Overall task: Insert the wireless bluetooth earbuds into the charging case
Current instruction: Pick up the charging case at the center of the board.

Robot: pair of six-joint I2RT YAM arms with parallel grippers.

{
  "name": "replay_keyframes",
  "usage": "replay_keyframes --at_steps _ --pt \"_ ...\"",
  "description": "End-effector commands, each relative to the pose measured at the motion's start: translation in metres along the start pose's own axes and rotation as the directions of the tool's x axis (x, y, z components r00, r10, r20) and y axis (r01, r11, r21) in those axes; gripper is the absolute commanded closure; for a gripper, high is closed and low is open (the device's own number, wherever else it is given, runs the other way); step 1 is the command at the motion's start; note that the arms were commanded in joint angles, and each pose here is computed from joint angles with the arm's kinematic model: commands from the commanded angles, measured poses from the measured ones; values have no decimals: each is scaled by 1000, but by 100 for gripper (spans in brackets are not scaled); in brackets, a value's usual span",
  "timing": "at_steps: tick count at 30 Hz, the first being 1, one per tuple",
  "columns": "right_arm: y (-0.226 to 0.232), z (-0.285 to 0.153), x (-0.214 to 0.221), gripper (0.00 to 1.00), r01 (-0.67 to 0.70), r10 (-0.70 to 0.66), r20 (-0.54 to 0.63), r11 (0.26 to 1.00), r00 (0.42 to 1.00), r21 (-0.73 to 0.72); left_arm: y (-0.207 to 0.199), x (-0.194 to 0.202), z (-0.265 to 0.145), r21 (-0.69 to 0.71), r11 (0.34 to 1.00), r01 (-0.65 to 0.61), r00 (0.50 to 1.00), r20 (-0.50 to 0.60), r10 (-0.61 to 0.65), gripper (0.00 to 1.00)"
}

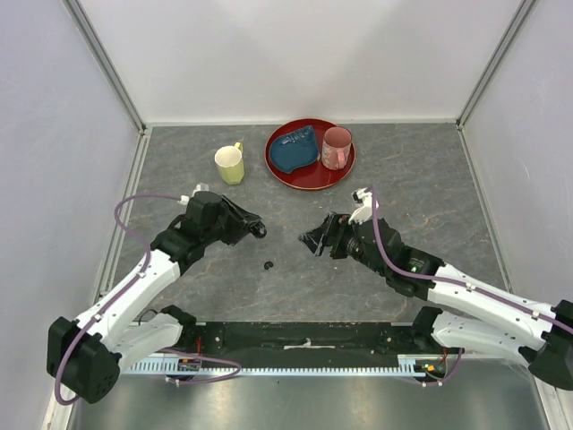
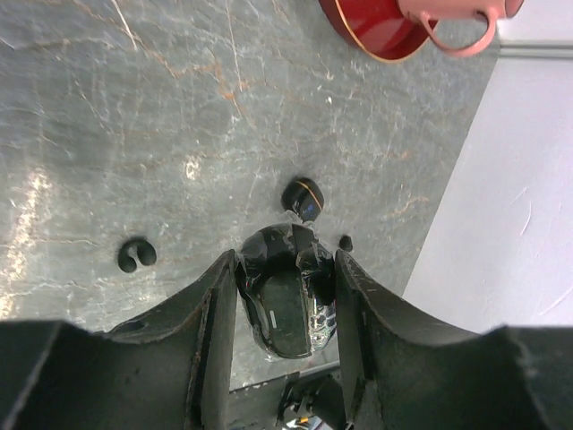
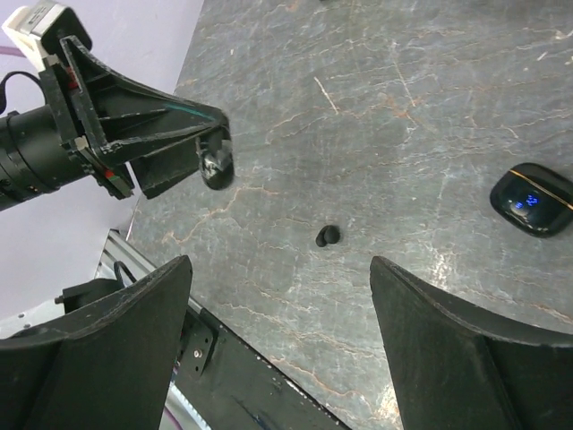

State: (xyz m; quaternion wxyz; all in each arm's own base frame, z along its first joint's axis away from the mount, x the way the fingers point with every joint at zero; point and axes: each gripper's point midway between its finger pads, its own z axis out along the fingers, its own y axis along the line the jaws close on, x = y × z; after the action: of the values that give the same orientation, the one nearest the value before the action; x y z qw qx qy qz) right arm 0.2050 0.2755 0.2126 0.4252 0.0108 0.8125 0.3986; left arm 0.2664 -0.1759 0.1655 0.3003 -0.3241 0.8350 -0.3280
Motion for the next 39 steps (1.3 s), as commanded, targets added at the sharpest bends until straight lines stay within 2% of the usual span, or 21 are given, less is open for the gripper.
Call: replay_keyframes --at_steps 1,8,17,35,39 --pt "17 8 -10 13 40 -38 79 999 996 -35 -31 0 -6 71 996 51 998 17 -53 98" --pt "30 19 6 16 119 -117 140 993 983 -6 -47 8 -14 112 993 41 999 -1 -41 98" --pt "45 39 9 19 124 -118 202 992 972 -18 -51 18 -17 128 991 39 999 -36 -34 98" --pt "69 75 15 21 177 -163 205 983 965 -48 -57 26 -17 135 990 26 998 -65 -18 98" --pt "69 81 15 27 171 -162 205 985 965 -30 -56 27 -14 136 990 29 997 -70 -20 98"
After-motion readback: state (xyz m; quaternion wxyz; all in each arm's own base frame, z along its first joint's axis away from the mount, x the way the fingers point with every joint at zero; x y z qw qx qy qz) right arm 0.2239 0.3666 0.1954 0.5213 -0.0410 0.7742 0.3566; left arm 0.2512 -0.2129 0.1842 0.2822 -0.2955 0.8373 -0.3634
